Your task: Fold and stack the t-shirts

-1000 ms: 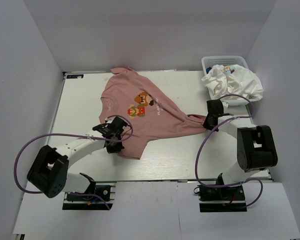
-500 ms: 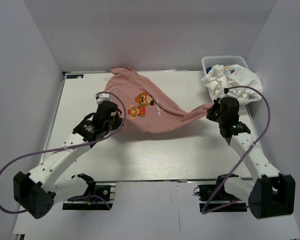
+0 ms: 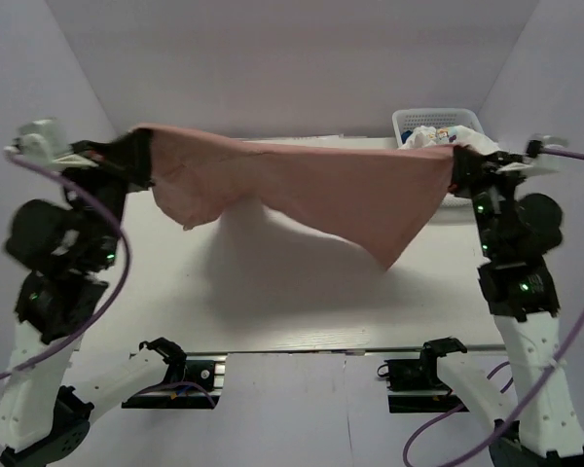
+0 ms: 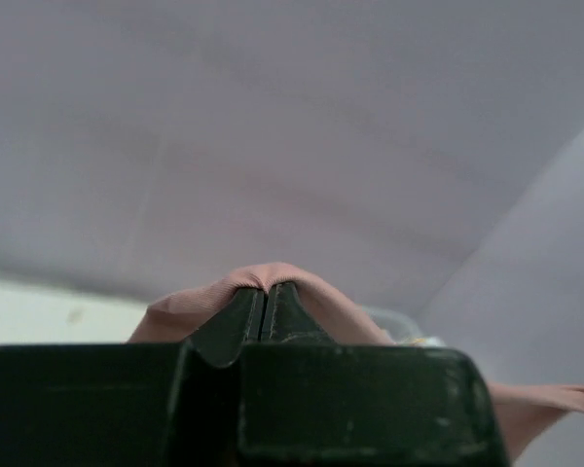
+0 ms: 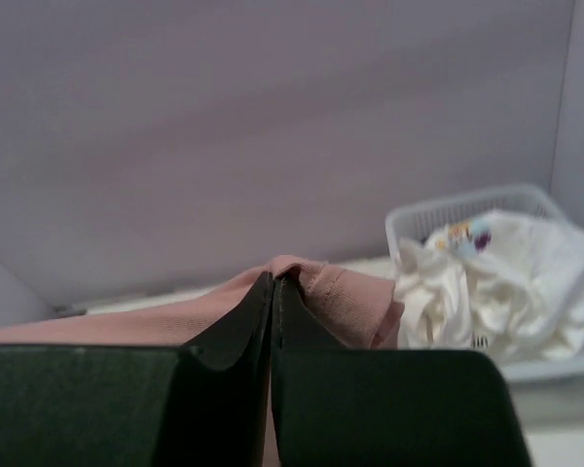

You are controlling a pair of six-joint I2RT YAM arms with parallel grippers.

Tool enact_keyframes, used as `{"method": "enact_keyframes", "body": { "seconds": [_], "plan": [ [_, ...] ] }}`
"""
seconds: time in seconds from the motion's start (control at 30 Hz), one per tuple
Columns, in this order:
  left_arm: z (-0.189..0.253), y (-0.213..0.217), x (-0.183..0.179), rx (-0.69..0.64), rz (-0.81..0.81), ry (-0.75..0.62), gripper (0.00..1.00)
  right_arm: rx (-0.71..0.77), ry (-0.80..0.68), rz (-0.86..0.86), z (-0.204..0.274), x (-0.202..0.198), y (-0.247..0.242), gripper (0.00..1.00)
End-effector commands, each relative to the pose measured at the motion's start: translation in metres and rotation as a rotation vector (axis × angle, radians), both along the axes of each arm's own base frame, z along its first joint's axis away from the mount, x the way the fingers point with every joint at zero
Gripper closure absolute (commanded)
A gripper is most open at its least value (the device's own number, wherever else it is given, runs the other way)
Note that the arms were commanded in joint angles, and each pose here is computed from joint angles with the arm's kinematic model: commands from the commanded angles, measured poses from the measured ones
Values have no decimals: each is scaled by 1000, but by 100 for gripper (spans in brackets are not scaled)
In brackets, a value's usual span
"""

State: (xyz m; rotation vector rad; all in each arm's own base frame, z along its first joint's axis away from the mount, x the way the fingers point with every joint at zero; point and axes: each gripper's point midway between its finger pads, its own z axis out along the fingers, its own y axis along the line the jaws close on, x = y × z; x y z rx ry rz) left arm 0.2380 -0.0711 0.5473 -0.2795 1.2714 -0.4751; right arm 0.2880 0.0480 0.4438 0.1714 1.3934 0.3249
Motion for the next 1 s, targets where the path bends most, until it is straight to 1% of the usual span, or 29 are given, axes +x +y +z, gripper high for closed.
{"method": "enact_keyframes", "body": {
  "seconds": [0.0, 0.03, 0.07, 0.1, 0.13, 0.17, 0.2, 0.23, 0.27, 0.33, 0.37, 0.47, 0.5, 0.53, 0.6, 0.63, 0.67, 0.7, 0.73, 0.77, 0.8, 0.83, 0.87, 0.9, 0.93, 0.97],
  "plan": [
    [77, 17, -48, 51, -45, -233, 100, -5, -175, -65, 69, -47, -21, 100],
    [86, 18, -58, 64, -62, -258, 100, -8, -208, -61, 85, -59, -23, 100],
    [109, 20, -76, 61, -96, -328, 100, 3, -260, -56, 104, -77, -25, 100],
    [117, 22, -86, 72, -108, -355, 100, -1, -290, -46, 118, -93, -26, 100],
    [122, 23, -90, 74, -117, -364, 100, -5, -310, -38, 125, -100, -26, 100],
    [140, 28, -106, 76, -129, -417, 100, 1, -350, -23, 140, -115, -26, 100],
    [147, 29, -112, 85, -135, -437, 100, -8, -372, -9, 150, -129, -25, 100],
    [161, 37, -128, 72, -138, -473, 100, -9, -392, 5, 156, -136, -24, 100],
    [164, 35, -124, 84, -135, -467, 100, -8, -428, 19, 170, -150, -24, 100],
    [177, 41, -137, 82, -135, -505, 100, -11, -435, 21, 175, -154, -24, 100],
    [181, 43, -138, 73, -126, -511, 100, -6, -463, 13, 186, -165, -27, 100],
    [189, 52, -138, 62, -79, -525, 100, -6, -441, 4, 186, -155, -27, 100],
    [186, 51, -133, 64, -73, -511, 100, -9, -430, -1, 184, -151, -27, 100],
    [178, 46, -116, 77, -50, -476, 100, -1, -406, -11, 180, -137, -27, 100],
    [172, 42, -98, 106, -10, -462, 100, 4, -364, -14, 169, -119, -25, 100],
    [152, 34, -66, 119, 32, -378, 100, 9, -321, -5, 158, -95, -19, 100],
    [144, 27, -43, 148, 77, -347, 100, 12, -291, -7, 150, -82, -17, 100],
    [131, 21, -22, 159, 107, -302, 100, 6, -224, -7, 127, -58, -13, 100],
    [99, 22, 14, 184, 216, -193, 100, 12, -143, -5, 105, -23, -6, 100],
    [88, 20, 33, 195, 270, -169, 100, 9, -97, -7, 89, -6, -3, 100],
    [39, 15, 81, 258, 385, -23, 100, 3, 9, -32, 45, 31, -1, 100],
    [16, 8, 103, 297, 426, 29, 100, 18, 65, -26, 21, 57, 6, 100],
    [-9, 10, 126, 327, 477, 86, 100, 16, 88, -21, 6, 71, 9, 100],
    [-65, -3, 169, 406, 500, 196, 100, 14, 190, 9, -38, 95, 20, 100],
    [-95, -6, 192, 435, 498, 254, 100, 10, 279, 18, -80, 113, 26, 100],
    [-124, 9, 215, 443, 532, 323, 100, 17, 291, 37, -97, 124, 32, 100]
  ]
}}
